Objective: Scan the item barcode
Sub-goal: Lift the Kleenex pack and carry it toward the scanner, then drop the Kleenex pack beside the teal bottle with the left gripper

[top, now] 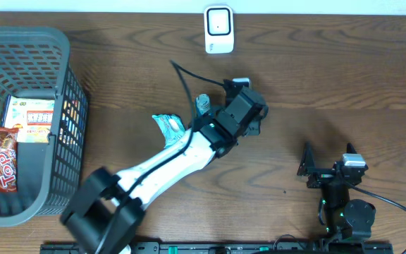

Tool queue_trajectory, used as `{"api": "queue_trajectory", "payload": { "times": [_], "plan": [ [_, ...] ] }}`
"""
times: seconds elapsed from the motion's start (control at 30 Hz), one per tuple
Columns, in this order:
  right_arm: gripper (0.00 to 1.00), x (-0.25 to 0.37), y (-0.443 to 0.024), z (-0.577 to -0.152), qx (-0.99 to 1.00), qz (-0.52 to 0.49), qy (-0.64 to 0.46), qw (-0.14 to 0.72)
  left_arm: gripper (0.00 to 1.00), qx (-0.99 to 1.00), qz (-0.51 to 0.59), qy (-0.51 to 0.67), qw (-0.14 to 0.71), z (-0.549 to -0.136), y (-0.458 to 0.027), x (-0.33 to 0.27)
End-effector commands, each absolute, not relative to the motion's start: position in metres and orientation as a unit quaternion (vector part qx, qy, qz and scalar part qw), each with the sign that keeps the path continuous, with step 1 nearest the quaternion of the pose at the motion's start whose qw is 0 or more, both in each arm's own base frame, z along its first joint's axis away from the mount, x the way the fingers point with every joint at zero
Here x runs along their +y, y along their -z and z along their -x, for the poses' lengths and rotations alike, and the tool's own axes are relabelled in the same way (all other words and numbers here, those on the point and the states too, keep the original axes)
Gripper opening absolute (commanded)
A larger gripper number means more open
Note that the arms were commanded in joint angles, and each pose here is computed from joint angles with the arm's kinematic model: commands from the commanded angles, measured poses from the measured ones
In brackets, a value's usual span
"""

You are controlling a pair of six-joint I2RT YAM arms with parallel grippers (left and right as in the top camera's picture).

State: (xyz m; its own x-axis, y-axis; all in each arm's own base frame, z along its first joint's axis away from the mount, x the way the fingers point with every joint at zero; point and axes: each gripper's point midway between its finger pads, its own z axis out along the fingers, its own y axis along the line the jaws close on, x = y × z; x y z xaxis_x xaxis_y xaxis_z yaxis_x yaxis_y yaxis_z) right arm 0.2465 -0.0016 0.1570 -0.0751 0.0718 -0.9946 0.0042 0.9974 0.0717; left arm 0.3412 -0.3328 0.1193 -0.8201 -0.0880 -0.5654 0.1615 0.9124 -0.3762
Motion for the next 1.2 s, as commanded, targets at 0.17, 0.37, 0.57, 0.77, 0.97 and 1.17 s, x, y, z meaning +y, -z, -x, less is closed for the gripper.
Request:
{"api": "queue_trajectory", "payload": {
  "times": [0.17,0.37,0.57,0.77,0.97,1.17],
  "plan": [
    [0.99,0.0,-0.156,-0.246,0.733,-0.019,-0.023,0.679,0.5,0.952,-0.078,0.124,0.27,-0.335,-0.076,-0.317],
    [0.99,0.0,-0.156,-0.246,0.733,-0.019,-0.023,0.679,0.71,0.956,-0.087,0.11,0.258,-0.329,-0.072,-0.312],
    [0.99,0.0,-0.156,-0.246,0.733,-0.019,-0.023,0.679,0.72,0.949,-0.12,0.116,0.268,-0.319,-0.085,-0.321],
    [0.99,0.0,-0.156,-0.246,0.733,-0.019,-0.023,0.679,0.72,0.926,-0.171,0.14,0.306,-0.304,-0.131,-0.333],
    [0.99,0.0,-0.156,-0.246,0.733,-0.019,-0.023,0.679,0.72,0.894,-0.161,0.172,0.381,-0.297,-0.209,-0.32],
    [0.99,0.0,-0.156,-0.246,0.733,-0.019,-0.023,0.679,0.73,0.868,-0.132,0.17,0.448,-0.295,-0.266,-0.291]
  ]
}}
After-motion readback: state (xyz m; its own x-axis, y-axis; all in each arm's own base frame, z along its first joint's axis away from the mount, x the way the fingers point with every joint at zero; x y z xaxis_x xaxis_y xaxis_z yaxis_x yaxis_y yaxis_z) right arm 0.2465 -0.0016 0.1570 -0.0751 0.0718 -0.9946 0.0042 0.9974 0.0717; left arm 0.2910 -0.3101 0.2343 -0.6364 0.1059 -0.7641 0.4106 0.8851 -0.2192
